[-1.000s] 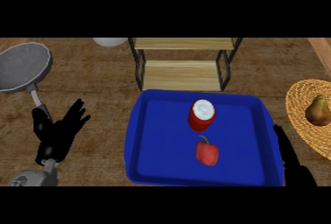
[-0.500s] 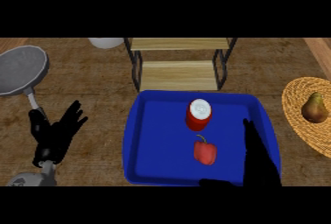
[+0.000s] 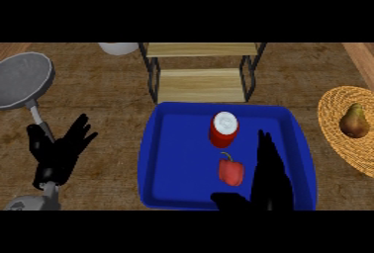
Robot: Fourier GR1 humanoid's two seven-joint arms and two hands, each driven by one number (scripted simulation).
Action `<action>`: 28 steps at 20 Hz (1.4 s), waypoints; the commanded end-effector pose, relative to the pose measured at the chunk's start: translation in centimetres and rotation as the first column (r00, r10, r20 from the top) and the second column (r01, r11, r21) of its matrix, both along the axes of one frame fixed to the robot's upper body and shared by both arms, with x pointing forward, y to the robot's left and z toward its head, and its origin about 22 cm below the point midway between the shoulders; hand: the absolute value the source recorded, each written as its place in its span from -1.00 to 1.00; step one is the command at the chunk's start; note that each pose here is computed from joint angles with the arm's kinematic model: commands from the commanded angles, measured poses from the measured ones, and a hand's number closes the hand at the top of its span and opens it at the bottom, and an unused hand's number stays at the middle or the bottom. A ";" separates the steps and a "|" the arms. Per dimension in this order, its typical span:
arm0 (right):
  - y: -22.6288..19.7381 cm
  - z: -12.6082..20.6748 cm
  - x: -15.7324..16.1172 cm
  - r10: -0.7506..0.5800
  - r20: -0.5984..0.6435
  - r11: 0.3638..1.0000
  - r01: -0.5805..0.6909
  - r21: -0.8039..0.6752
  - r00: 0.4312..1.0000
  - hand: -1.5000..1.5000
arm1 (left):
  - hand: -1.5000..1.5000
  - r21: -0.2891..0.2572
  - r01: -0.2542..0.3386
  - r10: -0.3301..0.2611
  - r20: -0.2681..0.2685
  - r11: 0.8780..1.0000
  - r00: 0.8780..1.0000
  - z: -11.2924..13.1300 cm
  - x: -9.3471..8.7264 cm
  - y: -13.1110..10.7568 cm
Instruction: Pick the bell pepper from the tray and place it in the tiered shelf
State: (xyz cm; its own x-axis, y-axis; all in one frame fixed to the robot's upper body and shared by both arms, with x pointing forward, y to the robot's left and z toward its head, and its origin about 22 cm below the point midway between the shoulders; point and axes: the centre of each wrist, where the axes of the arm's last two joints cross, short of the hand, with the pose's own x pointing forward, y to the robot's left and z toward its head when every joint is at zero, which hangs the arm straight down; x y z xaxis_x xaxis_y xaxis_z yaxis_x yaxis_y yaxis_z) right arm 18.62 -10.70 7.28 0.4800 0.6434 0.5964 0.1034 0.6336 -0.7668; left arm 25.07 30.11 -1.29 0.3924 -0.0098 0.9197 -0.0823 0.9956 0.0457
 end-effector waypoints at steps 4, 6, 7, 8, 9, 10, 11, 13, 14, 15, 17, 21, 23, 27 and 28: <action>0.0 -1.2 1.7 -0.122 -0.125 0.992 0.117 -0.044 0.985 -1.00 | 0.00 -0.005 -0.012 0.011 -0.056 1.000 0.998 -1.7 -0.1 -0.4; 1.6 -1.7 1.5 -0.156 -0.112 0.987 0.151 -0.056 0.981 -1.00 | 0.00 -0.016 -0.010 0.009 -0.047 1.000 0.999 -2.0 -0.7 -1.1; 0.7 -1.3 1.4 -0.149 -0.118 0.987 0.141 -0.071 0.982 -1.00 | 0.00 0.005 -0.021 0.021 -0.055 1.000 0.998 -2.1 -0.2 -1.0; 0.8 -2.7 0.4 -0.146 -0.118 0.987 0.136 -0.089 0.982 -1.00 | 0.00 0.007 -0.014 0.014 -0.041 1.000 0.999 -1.2 -0.6 1.1; -0.3 -2.2 1.8 -0.166 -0.115 0.984 0.156 -0.085 0.979 -1.00 | 0.00 0.021 -0.010 0.011 -0.049 1.000 0.999 -3.0 -2.3 0.6; 1.8 -2.6 1.2 -0.148 -0.106 0.987 0.141 -0.078 0.983 -1.00 | 0.00 0.005 0.006 -0.006 -0.049 1.000 0.999 -2.9 -0.2 -0.9; -0.9 -3.3 3.0 -0.151 -0.107 0.986 0.141 -0.092 0.983 -1.00 | 0.00 0.009 -0.019 0.019 -0.051 1.000 0.999 -0.6 0.1 -1.1; 0.3 -3.9 2.4 -0.144 -0.077 0.987 0.138 -0.080 0.987 -1.00 | 0.00 -0.002 -0.006 0.005 -0.064 1.000 0.998 -2.6 -1.4 -0.3; -2.0 -4.1 2.5 -0.156 -0.070 0.985 0.151 -0.080 0.985 -1.00 | 0.00 -0.003 0.013 -0.013 -0.060 1.000 0.998 -1.9 -0.6 0.1; 0.4 -3.1 2.9 -0.138 -0.051 0.989 0.135 -0.063 0.989 -1.00 | 0.00 -0.020 -0.009 0.008 -0.053 1.000 0.999 -1.9 -0.4 -1.1; -0.2 -5.1 2.4 -0.144 -0.060 0.989 0.141 -0.053 0.988 -1.00 | 0.00 0.010 -0.016 0.016 -0.061 1.000 0.998 -1.5 -0.1 1.2; 0.4 -6.5 3.6 -0.132 -0.035 0.990 0.130 -0.058 0.991 -1.00 | 0.00 -0.001 -0.006 0.005 -0.049 1.000 0.999 -2.8 -1.3 -1.2; 0.9 -5.1 4.5 -0.105 -0.033 0.992 0.102 -0.067 0.994 -1.00 | 0.00 0.007 -0.011 0.011 -0.056 1.000 0.998 -2.3 1.1 -2.8; 0.8 -7.9 4.8 0.121 -0.283 0.967 -0.177 -0.182 0.951 1.00 | 0.00 -0.011 0.021 -0.021 -0.061 1.000 0.998 -2.0 -0.8 -2.7; 1.1 -7.6 6.1 0.124 -0.213 0.978 -0.156 -0.140 0.969 1.00 | 0.00 0.015 0.017 -0.016 -0.064 1.000 0.998 -0.9 0.1 -1.8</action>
